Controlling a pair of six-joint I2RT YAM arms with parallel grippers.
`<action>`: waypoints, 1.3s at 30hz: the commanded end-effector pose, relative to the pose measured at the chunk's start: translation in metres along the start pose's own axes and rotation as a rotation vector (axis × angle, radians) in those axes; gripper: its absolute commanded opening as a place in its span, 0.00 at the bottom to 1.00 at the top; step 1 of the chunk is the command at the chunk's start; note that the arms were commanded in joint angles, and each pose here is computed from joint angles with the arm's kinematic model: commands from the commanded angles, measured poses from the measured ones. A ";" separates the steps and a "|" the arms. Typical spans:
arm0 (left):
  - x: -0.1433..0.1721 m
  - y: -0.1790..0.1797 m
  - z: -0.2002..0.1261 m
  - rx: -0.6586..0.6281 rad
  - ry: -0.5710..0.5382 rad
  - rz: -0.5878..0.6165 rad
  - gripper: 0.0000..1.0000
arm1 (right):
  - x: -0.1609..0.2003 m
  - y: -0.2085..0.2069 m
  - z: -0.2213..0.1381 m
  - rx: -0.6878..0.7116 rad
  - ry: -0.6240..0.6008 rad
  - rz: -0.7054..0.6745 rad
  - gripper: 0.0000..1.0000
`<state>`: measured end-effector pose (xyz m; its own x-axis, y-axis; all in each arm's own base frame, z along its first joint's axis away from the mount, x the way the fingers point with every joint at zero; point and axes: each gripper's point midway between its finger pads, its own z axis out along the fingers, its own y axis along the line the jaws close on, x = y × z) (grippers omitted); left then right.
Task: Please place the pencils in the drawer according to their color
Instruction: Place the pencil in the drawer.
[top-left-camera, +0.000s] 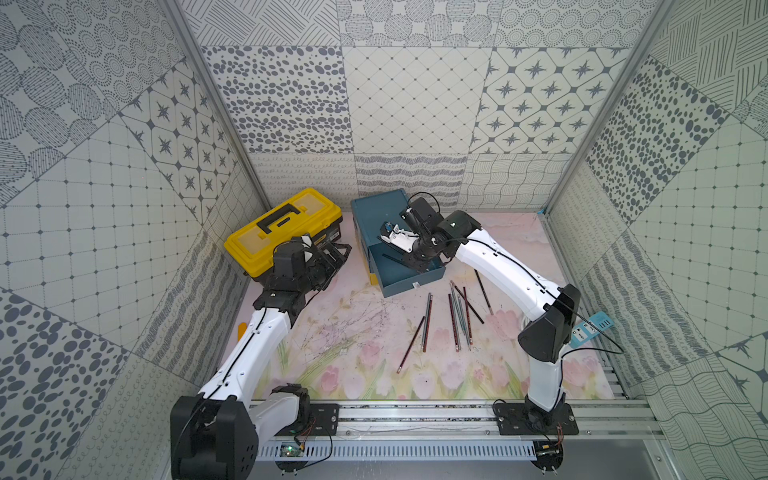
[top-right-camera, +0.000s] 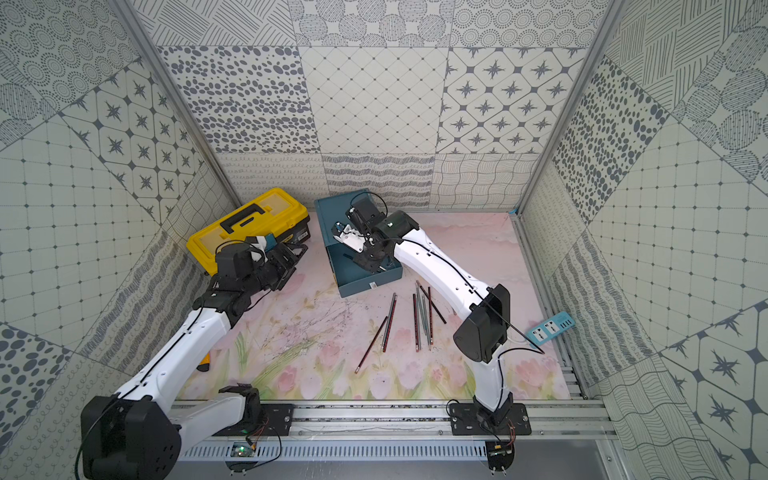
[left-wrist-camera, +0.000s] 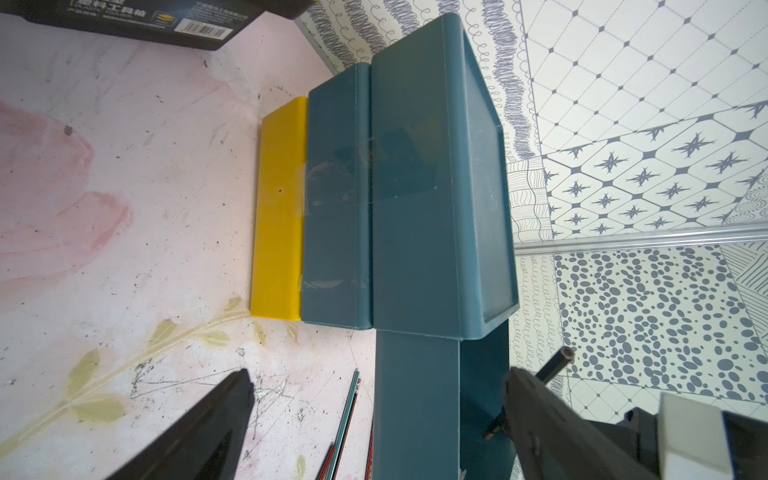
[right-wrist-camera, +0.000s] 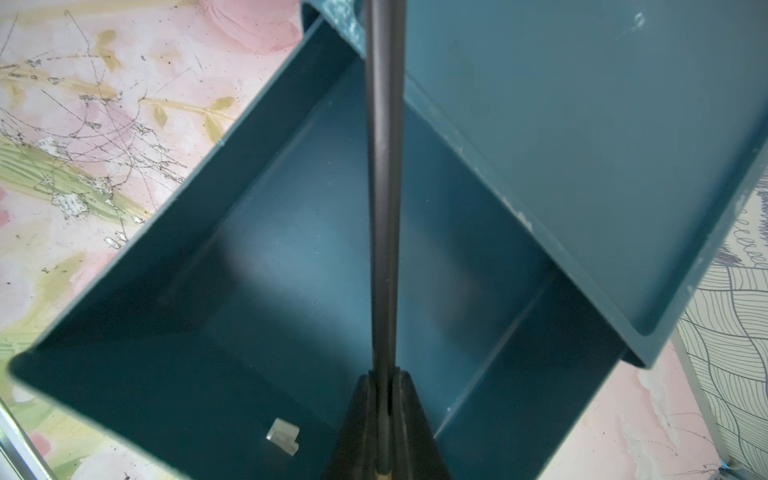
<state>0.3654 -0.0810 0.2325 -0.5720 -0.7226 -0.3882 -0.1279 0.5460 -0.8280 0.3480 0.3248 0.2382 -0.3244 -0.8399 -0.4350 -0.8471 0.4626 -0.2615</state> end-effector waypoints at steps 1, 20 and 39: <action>-0.004 -0.010 -0.005 0.032 -0.009 0.026 0.99 | -0.006 0.000 0.006 0.012 -0.002 -0.008 0.07; -0.007 -0.012 -0.005 0.027 -0.012 0.029 0.99 | -0.016 -0.006 -0.003 0.051 -0.028 0.020 0.29; -0.009 -0.009 -0.014 -0.016 -0.035 0.040 0.99 | -0.024 -0.076 -0.079 0.239 -0.223 0.354 0.34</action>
<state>0.3613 -0.0790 0.2414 -0.5618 -0.7246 -0.3991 -0.1254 0.5514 -0.8247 0.3753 0.3100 0.2853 -0.4327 -0.7001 -0.5681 -0.6983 0.6588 -0.2800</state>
